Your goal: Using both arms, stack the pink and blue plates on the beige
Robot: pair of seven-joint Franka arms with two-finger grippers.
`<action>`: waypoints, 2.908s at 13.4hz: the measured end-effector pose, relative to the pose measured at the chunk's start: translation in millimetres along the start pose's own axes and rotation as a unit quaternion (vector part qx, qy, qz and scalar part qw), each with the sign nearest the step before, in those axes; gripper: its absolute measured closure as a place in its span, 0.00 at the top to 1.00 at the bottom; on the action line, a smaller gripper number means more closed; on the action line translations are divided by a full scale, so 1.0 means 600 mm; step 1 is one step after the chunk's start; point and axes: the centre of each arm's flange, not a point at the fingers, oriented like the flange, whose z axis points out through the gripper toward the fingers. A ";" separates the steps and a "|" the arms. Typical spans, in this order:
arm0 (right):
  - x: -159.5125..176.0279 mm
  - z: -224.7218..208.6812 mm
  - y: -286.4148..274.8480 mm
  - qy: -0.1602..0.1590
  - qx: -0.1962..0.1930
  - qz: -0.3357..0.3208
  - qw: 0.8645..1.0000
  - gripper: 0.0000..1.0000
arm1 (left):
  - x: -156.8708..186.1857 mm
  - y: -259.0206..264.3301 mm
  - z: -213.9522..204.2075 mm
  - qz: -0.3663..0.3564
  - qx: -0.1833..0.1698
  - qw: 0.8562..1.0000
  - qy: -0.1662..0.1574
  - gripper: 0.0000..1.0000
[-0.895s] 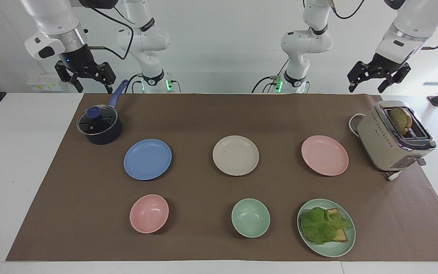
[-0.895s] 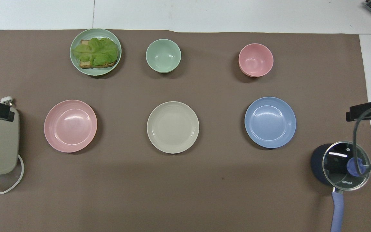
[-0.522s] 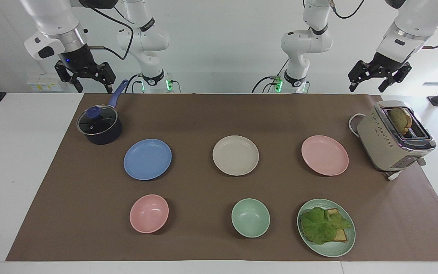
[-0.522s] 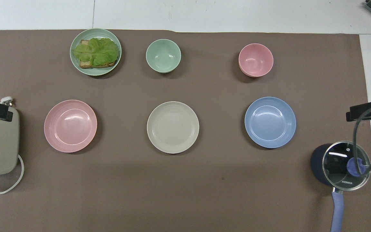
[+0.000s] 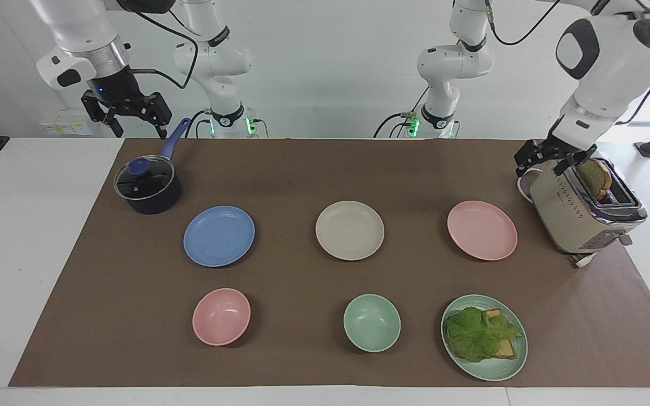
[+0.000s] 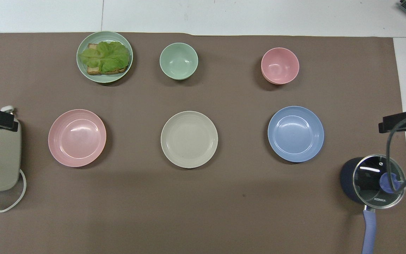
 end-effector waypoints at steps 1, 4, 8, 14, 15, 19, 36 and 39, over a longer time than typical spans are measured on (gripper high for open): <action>0.000 0.000 0.000 0.000 0.000 0.000 1.000 1.00 | 0.002 -0.005 0.046 -0.003 0.000 1.000 -0.001 1.00; 0.000 0.000 0.000 0.000 0.000 0.000 1.000 1.00 | 0.012 -0.032 0.169 -0.016 -0.002 1.000 -0.020 1.00; 0.000 0.000 0.000 0.000 0.000 0.000 1.000 1.00 | 0.022 -0.066 0.250 -0.034 -0.005 0.998 -0.043 1.00; 0.000 0.000 0.000 0.000 0.000 0.000 1.000 1.00 | -0.007 -0.066 0.319 -0.064 -0.007 0.995 -0.070 0.91; 0.000 0.000 0.000 0.000 0.000 0.000 1.000 1.00 | -0.009 -0.065 0.322 -0.069 -0.006 0.995 -0.072 0.77; 0.000 0.000 0.000 0.000 0.000 0.000 1.000 1.00 | -0.010 -0.064 0.322 -0.074 -0.006 0.995 -0.073 0.27; 0.000 0.000 0.001 0.000 0.000 0.000 1.000 1.00 | 0.040 0.257 0.190 -0.080 -0.172 0.973 -0.130 0.04; 0.000 0.000 0.001 0.000 0.000 0.001 1.000 1.00 | 0.015 0.382 0.188 -0.073 -0.162 0.977 -0.115 0.04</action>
